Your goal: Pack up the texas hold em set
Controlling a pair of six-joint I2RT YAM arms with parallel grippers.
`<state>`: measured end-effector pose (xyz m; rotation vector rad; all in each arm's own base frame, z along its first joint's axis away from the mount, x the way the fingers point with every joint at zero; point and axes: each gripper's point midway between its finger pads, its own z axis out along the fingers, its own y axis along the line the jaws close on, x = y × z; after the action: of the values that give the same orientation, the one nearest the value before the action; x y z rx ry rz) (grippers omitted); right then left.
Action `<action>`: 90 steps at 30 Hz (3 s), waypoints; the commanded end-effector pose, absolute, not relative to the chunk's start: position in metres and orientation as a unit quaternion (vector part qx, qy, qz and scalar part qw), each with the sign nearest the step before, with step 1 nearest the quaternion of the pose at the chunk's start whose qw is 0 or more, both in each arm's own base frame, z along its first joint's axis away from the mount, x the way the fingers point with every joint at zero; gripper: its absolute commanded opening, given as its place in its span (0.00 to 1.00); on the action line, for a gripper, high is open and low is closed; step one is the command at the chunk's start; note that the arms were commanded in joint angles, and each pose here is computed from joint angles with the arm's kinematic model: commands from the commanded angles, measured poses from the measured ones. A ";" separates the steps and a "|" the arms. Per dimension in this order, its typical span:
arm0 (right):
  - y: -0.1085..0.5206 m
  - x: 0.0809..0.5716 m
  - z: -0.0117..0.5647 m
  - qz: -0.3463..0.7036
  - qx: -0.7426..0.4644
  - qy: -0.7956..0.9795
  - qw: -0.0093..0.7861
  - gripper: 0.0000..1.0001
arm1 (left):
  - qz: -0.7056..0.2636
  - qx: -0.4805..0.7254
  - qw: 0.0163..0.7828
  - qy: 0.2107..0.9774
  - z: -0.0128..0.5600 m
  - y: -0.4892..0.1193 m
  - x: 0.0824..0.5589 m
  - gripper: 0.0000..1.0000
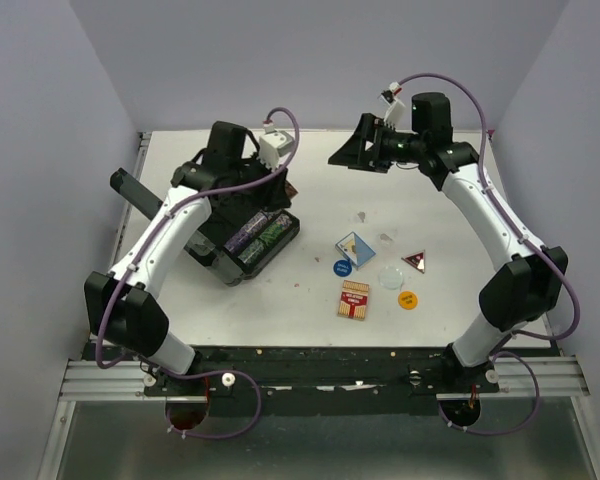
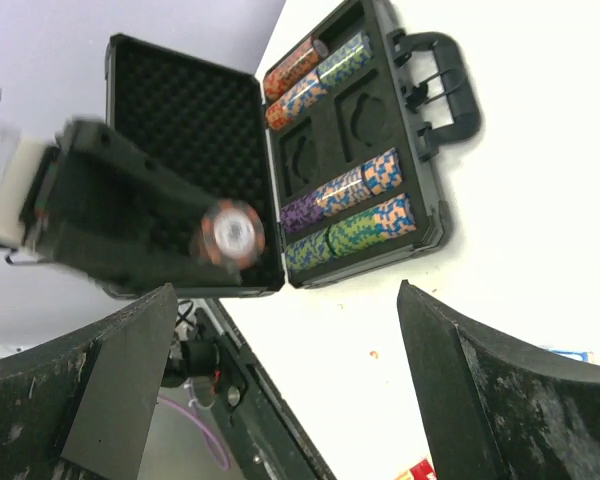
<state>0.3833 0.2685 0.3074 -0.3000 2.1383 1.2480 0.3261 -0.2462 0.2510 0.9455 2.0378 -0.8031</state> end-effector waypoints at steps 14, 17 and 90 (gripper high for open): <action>0.252 0.391 0.325 0.437 -0.105 0.798 0.401 0.98 | 0.001 0.281 0.448 0.849 0.283 -0.049 0.498 0.00; 0.250 0.391 0.326 0.433 -0.106 0.797 0.407 0.98 | 0.014 0.278 0.449 0.849 0.278 -0.035 0.514 0.00; 0.250 0.421 0.272 0.421 -0.072 0.835 0.345 0.98 | 0.005 0.248 0.375 0.893 0.133 -0.005 0.569 0.12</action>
<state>0.4160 0.2491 0.2665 -0.1826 2.1771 1.0764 0.5550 -0.0023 0.1203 0.6425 2.3551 0.0238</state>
